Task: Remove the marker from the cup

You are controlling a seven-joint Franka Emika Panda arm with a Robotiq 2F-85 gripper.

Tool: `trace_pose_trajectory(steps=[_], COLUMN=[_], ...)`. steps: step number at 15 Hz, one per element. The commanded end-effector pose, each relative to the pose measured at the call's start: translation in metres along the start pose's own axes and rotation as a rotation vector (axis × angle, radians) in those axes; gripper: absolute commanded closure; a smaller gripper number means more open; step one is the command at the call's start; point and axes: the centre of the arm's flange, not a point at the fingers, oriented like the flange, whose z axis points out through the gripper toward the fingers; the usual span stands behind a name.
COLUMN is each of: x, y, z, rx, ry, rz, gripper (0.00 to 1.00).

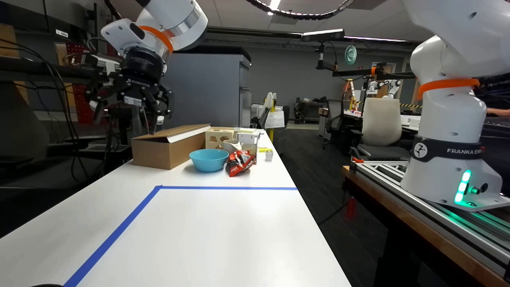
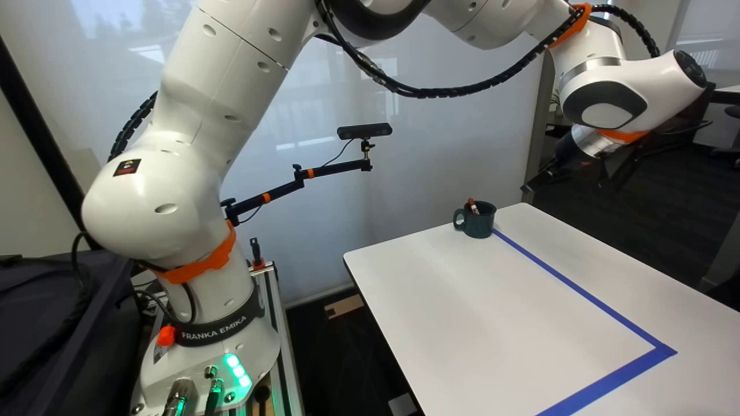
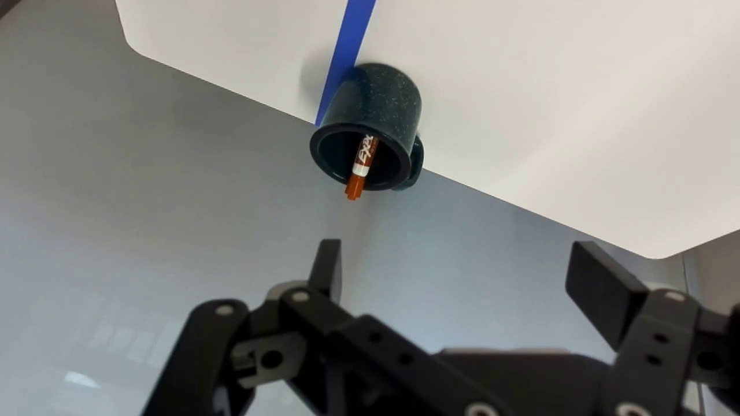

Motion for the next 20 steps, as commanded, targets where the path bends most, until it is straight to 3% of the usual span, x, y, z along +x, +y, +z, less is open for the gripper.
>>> trace_pose_trajectory(steps=[1, 11, 15, 16, 20], x=[0.003, 0.023, 0.034, 0.035, 0.038], y=[0.029, 0.048, 0.048, 0.037, 0.037], z=[0.009, 0.055, 0.068, 0.071, 0.073], rx=[0.052, 0.131, 0.187, 0.149, 0.167], ry=[-0.035, -0.041, 0.038, 0.009, 0.031], rz=[-0.026, -0.030, -0.066, -0.045, -0.053], gripper=[0.00, 0.00, 0.00, 0.00, 0.00])
